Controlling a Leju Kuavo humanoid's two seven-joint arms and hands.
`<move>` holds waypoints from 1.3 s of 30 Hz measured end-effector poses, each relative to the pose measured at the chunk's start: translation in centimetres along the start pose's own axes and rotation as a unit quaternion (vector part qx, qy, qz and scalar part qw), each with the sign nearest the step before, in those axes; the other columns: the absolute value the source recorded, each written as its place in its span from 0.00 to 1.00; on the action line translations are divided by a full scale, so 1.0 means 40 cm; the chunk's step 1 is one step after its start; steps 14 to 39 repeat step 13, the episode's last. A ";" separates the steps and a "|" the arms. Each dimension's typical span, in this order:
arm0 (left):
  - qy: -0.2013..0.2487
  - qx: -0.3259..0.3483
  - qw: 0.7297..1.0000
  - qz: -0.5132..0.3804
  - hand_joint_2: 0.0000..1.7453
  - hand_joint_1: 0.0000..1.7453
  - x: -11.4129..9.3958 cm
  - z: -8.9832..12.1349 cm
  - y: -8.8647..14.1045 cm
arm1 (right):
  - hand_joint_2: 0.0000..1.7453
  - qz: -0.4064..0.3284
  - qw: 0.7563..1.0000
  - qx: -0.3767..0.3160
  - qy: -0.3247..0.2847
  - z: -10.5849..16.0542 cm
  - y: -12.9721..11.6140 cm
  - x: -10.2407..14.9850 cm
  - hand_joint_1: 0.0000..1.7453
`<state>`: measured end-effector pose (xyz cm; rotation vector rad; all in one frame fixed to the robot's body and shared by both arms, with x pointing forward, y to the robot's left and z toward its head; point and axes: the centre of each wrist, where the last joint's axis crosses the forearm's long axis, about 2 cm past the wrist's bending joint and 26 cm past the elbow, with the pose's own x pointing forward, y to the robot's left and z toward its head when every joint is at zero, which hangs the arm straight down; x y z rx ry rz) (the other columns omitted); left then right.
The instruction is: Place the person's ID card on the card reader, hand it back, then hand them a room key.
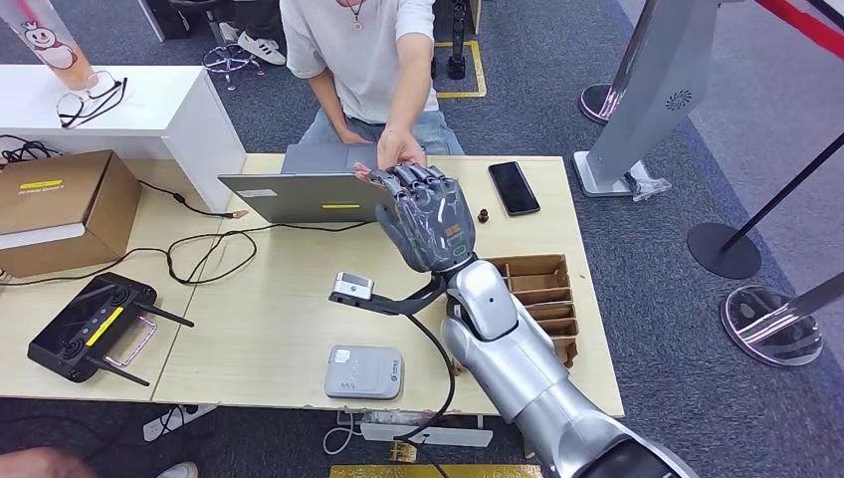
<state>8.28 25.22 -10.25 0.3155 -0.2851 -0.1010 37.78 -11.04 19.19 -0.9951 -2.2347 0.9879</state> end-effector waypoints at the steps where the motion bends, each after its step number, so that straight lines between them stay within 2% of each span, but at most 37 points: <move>1: 0.000 0.000 1.000 0.000 0.00 0.00 0.000 0.000 0.000 | 1.00 -0.001 1.000 0.001 0.000 0.000 0.001 0.001 0.00; 4: 0.000 0.000 1.000 0.002 0.00 0.00 0.000 0.000 0.000 | 1.00 -0.011 1.000 0.000 0.003 -0.002 0.003 0.002 0.00; 8: 0.001 0.002 1.000 0.004 0.00 0.00 0.000 0.000 0.000 | 0.00 -0.021 1.000 -0.002 0.007 -0.004 0.003 0.004 0.00; 39: 0.000 0.003 1.000 0.007 0.00 0.00 -0.001 0.000 0.000 | 0.00 -0.037 0.999 -0.006 0.011 -0.007 -0.001 0.008 0.00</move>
